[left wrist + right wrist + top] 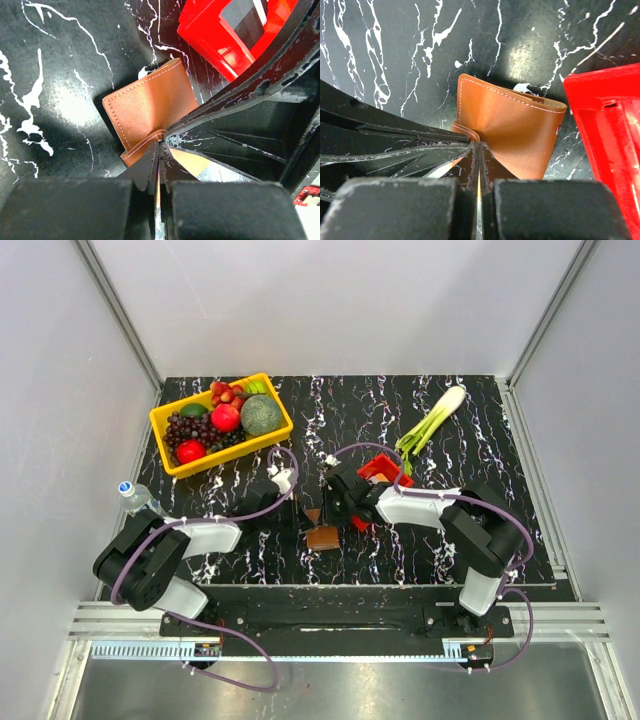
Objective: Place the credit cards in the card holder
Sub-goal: Close the card holder at the center of the board.
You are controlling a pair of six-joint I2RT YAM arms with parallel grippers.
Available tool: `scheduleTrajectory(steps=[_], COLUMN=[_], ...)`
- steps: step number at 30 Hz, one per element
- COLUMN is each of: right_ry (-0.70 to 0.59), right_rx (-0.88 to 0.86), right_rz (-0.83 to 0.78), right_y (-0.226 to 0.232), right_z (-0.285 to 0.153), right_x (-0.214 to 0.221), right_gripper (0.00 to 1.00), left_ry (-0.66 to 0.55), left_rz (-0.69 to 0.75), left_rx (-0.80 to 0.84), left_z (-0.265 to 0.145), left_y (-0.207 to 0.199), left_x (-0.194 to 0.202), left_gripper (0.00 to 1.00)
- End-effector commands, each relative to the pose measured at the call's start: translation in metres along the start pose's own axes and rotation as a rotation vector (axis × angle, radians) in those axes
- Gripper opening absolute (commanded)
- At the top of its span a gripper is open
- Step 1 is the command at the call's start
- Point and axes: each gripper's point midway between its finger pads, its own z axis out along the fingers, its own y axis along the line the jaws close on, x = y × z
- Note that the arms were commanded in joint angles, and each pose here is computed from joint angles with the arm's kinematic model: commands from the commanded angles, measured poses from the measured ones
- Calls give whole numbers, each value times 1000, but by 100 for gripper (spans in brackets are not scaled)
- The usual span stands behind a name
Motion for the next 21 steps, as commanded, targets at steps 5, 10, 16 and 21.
scheduleTrajectory(steps=[5, 10, 16, 21], right_ry=[137, 171, 155, 49], right_rx=[232, 284, 274, 206], right_rz=[-11, -14, -36, -79], right_y=[-65, -79, -76, -54], right_z=[20, 22, 20, 5], right_x=[51, 61, 55, 23], right_gripper=[0, 0, 0, 7], left_ry=[82, 111, 86, -3], left_rz=[41, 78, 85, 95], left_rx=[-65, -92, -85, -88], left_z=[16, 19, 17, 2], left_y=[2, 0, -7, -18], left_x=[24, 25, 19, -4], left_gripper=[0, 0, 0, 23])
